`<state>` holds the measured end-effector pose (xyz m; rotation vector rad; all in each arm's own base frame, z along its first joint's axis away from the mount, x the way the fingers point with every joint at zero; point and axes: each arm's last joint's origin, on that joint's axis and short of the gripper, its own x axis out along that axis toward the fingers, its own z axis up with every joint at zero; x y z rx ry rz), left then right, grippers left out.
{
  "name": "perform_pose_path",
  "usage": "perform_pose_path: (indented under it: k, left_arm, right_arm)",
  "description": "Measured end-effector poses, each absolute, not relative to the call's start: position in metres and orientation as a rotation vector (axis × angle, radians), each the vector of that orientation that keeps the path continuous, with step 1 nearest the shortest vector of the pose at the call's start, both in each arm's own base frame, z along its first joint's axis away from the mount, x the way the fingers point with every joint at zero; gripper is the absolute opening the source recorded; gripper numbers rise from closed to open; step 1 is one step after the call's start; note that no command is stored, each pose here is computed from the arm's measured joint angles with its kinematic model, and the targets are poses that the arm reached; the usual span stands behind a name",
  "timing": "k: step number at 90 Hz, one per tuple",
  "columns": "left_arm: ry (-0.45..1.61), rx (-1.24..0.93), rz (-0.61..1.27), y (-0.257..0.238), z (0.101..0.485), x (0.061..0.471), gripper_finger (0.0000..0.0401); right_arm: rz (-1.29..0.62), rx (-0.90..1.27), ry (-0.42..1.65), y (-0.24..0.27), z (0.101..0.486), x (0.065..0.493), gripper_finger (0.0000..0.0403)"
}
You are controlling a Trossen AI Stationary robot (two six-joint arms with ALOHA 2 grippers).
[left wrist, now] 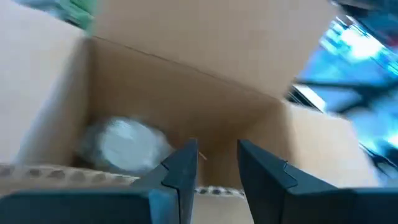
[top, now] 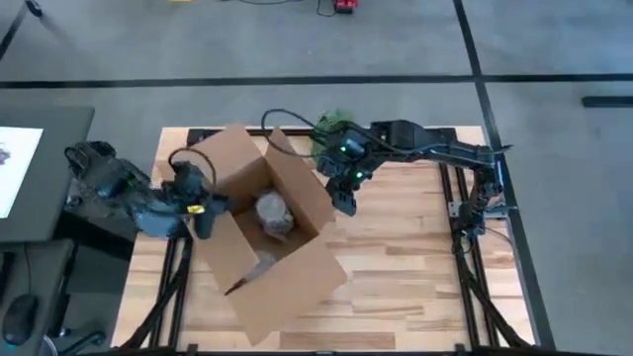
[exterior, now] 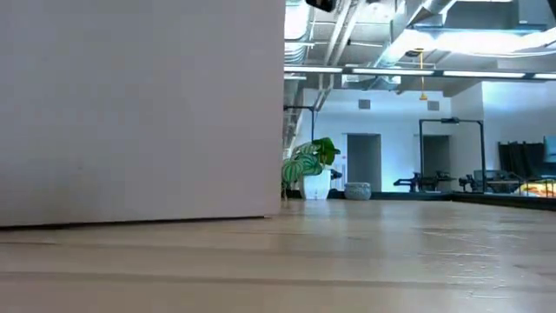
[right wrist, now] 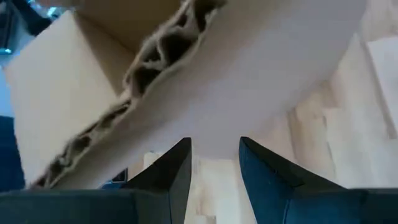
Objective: Wrap mug
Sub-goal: Close the box
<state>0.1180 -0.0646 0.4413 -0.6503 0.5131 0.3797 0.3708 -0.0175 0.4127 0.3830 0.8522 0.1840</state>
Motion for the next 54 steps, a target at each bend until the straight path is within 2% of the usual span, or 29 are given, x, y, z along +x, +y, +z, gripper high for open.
perform_pose_path:
  k: [12,29,42,54]
  left_arm:
    - [0.613,-0.691,0.194,-0.066,0.457,0.109,0.0094]
    - [0.738,-0.771,0.065,-0.071,0.462,0.099,0.0094]
    - [0.736,-0.827,0.029,-0.07,0.471,0.092,0.0094]
    - [0.823,-0.883,0.069,-0.077,0.462,0.089,0.0092]
  right_arm:
    - [0.208,0.368,0.822,-0.01,0.414,0.375,0.0122]
    - [0.222,0.357,0.781,-0.007,0.417,0.378,0.0122]
    - [0.224,0.355,0.771,-0.007,0.418,0.378,0.0122]
    - [0.246,0.356,0.77,-0.007,0.411,0.387,0.0122]
